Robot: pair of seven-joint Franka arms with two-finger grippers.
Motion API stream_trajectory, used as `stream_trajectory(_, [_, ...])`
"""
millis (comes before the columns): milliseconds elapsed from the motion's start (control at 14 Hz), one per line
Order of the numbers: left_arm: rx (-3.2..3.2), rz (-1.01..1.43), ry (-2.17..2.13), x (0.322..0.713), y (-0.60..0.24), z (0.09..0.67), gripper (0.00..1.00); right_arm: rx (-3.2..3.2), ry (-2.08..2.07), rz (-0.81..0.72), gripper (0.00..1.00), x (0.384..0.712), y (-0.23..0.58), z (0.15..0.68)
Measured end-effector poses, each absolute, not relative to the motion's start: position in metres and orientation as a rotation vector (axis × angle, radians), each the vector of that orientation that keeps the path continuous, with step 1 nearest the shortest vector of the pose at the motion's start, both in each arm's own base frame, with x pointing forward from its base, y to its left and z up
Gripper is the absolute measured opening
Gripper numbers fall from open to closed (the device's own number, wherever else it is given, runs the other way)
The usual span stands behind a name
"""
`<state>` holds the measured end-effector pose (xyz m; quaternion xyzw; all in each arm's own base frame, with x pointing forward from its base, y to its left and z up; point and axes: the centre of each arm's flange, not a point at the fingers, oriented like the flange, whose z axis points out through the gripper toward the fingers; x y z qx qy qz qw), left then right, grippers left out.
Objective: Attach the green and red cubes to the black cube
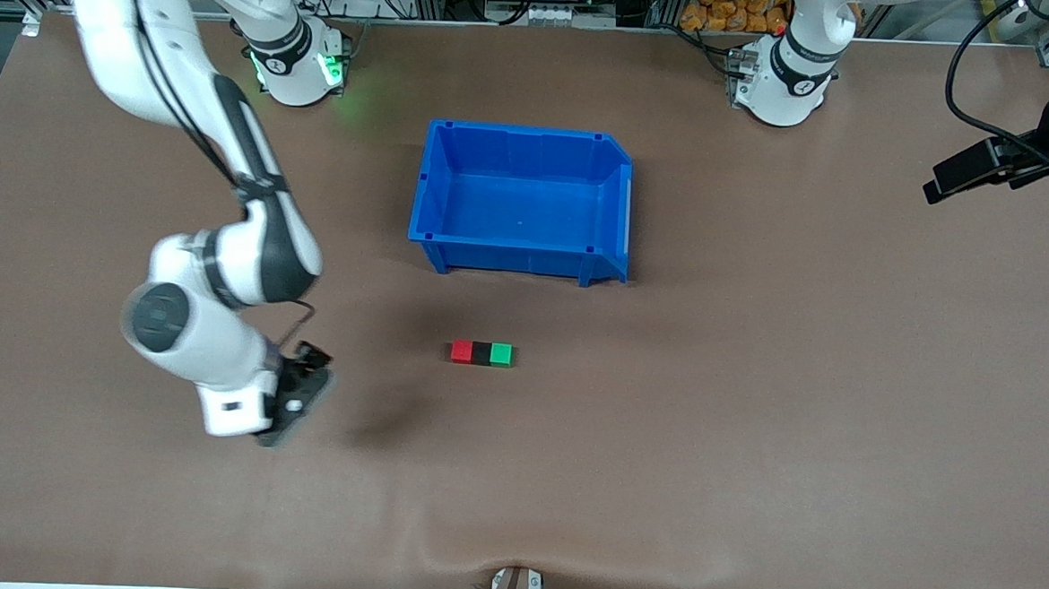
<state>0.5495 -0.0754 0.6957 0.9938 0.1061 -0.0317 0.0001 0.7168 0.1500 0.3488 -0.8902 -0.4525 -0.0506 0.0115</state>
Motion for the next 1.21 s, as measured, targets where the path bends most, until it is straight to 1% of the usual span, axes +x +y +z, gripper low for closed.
stream_trajectory(214, [3.134,-0.033,0.260,0.526,-0.081,0.675,1.00,-2.806,-1.325,-0.096,1.00,0.701,0.101,0.416])
stream_trajectory(429, [3.154,-0.054,0.214,0.495,-0.084,0.657,1.00,-2.842,-1.207,-0.014,1.00,0.676,0.055,0.477])
stream_trajectory(500, [3.159,-0.065,0.197,0.487,-0.088,0.653,1.00,-2.881,-1.101,0.002,1.00,0.670,0.031,0.490])
stream_trajectory(714, [3.170,-0.074,0.144,0.470,-0.103,0.646,1.00,-2.994,-0.746,0.008,1.00,0.663,-0.038,0.502])
stream_trajectory(929, [3.171,-0.055,0.061,0.467,-0.099,0.649,1.00,-3.049,-0.464,0.035,1.00,0.642,-0.047,0.535])
stream_trajectory(1071, [3.175,-0.042,0.010,0.468,-0.084,0.653,1.00,-3.078,-0.291,0.023,1.00,0.616,-0.047,0.569])
stream_trajectory(1214, [3.172,-0.032,-0.010,0.467,-0.073,0.656,1.00,-3.102,-0.208,-0.002,1.00,0.585,-0.046,0.598])
